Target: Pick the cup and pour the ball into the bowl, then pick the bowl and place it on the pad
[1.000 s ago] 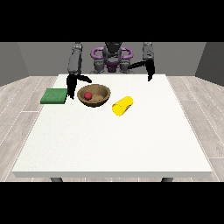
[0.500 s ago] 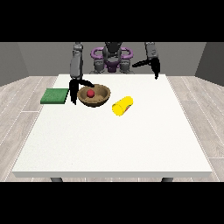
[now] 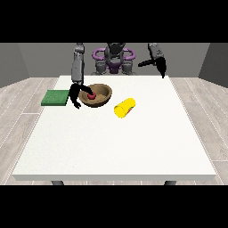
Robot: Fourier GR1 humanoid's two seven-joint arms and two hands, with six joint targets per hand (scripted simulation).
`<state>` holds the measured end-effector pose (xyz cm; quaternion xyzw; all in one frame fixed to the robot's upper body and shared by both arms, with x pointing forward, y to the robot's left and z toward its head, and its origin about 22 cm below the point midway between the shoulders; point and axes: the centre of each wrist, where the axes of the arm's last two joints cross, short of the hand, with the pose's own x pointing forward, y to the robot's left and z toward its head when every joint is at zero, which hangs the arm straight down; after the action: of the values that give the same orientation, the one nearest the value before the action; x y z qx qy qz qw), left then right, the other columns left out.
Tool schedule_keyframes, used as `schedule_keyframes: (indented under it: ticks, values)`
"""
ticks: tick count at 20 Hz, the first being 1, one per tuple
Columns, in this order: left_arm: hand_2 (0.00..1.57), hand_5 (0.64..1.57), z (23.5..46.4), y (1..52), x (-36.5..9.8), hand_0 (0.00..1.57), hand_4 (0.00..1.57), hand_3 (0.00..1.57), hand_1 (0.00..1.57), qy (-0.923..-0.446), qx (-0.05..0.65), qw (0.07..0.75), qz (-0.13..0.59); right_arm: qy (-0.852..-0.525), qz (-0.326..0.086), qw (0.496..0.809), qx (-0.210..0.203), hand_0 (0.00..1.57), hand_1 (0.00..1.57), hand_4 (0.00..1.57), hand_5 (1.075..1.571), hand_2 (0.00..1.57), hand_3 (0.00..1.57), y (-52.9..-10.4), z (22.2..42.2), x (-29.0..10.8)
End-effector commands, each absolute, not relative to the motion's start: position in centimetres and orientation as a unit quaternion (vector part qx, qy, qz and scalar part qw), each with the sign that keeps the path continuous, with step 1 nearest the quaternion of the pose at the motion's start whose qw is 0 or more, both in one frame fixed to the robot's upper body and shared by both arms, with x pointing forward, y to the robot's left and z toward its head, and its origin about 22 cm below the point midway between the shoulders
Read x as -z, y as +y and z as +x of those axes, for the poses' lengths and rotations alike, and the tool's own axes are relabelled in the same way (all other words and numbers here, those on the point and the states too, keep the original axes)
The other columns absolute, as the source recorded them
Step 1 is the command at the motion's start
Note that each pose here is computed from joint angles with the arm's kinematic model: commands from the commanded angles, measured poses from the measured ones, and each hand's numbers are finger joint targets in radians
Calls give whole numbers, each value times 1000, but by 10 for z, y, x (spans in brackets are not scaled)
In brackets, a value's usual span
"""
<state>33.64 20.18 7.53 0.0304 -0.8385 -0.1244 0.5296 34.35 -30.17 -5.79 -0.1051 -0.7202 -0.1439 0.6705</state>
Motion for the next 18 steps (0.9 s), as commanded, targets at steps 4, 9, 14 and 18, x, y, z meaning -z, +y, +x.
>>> schedule_keyframes:
  ticks: [4, 9, 14, 18]
  values:
    - [0, 1531, 339, 182, -82, 0, 655, 0, 0, -838, 147, 526, 4, -600, -295, 742, 42, 1571, 1571, 938, 1558, 1571, 1562, -314, 317, 87]
    - [0, 1436, 337, 214, -52, 0, 934, 0, 0, -804, 130, 580, 5, -546, -325, 771, 39, 1571, 1571, 892, 1567, 1571, 1179, -316, 336, 64]
    - [0, 1419, 325, 250, 0, 0, 989, 0, 0, -759, 81, 644, 47, -511, -303, 804, 2, 1571, 1571, 821, 1564, 1571, 966, -271, 378, 22]
    - [0, 1404, 316, 280, 18, 0, 1005, 0, 0, -746, 50, 659, 81, -525, -281, 803, -27, 1571, 1571, 807, 1567, 1571, 891, -268, 394, -13]
